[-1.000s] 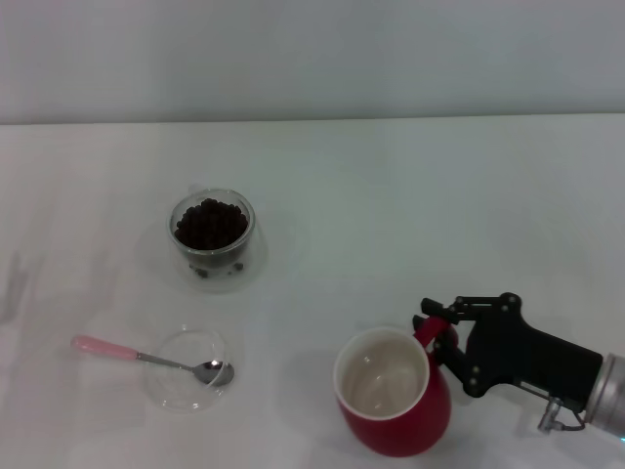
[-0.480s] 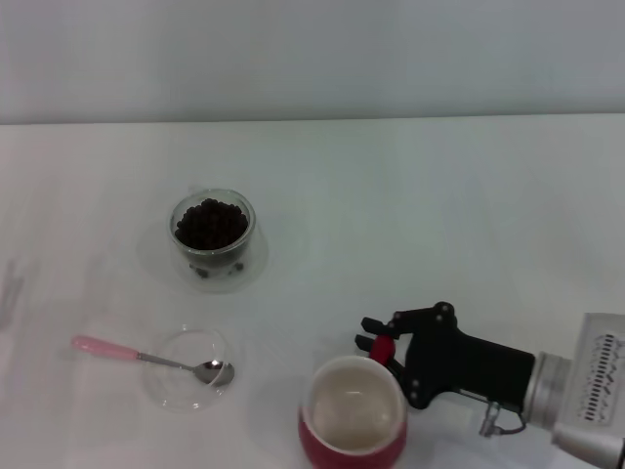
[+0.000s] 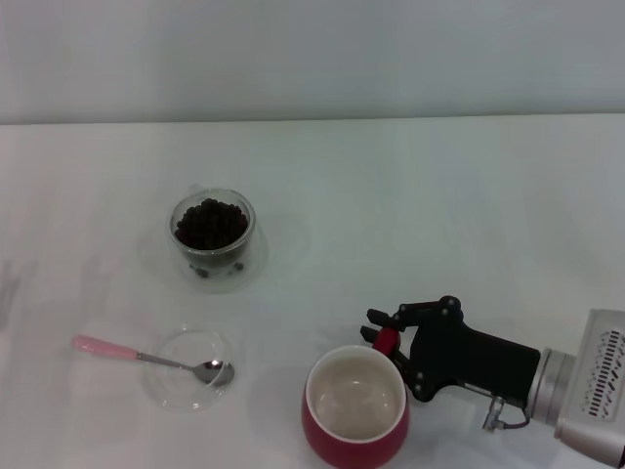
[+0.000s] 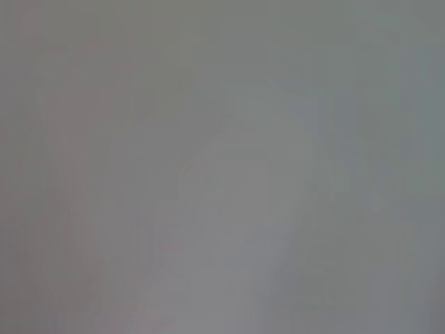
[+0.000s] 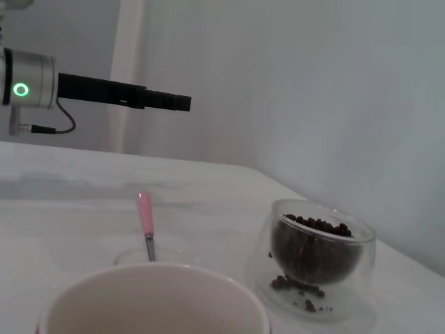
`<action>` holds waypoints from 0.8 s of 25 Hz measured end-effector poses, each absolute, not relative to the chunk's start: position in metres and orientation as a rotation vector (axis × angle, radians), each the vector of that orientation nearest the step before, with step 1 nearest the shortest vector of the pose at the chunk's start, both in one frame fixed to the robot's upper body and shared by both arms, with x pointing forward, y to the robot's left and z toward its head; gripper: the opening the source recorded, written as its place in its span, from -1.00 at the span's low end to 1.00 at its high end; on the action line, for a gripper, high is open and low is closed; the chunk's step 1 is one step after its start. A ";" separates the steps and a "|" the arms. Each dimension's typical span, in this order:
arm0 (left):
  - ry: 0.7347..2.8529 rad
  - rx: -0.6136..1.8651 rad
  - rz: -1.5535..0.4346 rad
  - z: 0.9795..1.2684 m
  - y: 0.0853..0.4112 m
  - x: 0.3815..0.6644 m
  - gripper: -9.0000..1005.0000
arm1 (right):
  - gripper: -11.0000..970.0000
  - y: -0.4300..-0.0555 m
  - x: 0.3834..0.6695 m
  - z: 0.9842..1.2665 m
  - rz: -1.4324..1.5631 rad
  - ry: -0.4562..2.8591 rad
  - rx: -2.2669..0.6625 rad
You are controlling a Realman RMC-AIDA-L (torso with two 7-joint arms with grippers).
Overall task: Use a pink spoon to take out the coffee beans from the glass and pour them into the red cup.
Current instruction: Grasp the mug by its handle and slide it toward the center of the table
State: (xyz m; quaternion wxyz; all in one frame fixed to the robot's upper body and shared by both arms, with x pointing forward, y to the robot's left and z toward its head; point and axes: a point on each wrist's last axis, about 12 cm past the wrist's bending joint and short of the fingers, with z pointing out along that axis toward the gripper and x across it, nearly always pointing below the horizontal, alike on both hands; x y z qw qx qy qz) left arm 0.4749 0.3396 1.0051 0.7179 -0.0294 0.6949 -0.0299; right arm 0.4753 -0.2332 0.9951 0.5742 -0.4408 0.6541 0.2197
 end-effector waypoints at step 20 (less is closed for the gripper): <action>1.544 -0.070 -0.057 1.004 0.342 0.474 0.54 | -0.42 -0.246 0.478 0.995 0.447 1.549 -0.986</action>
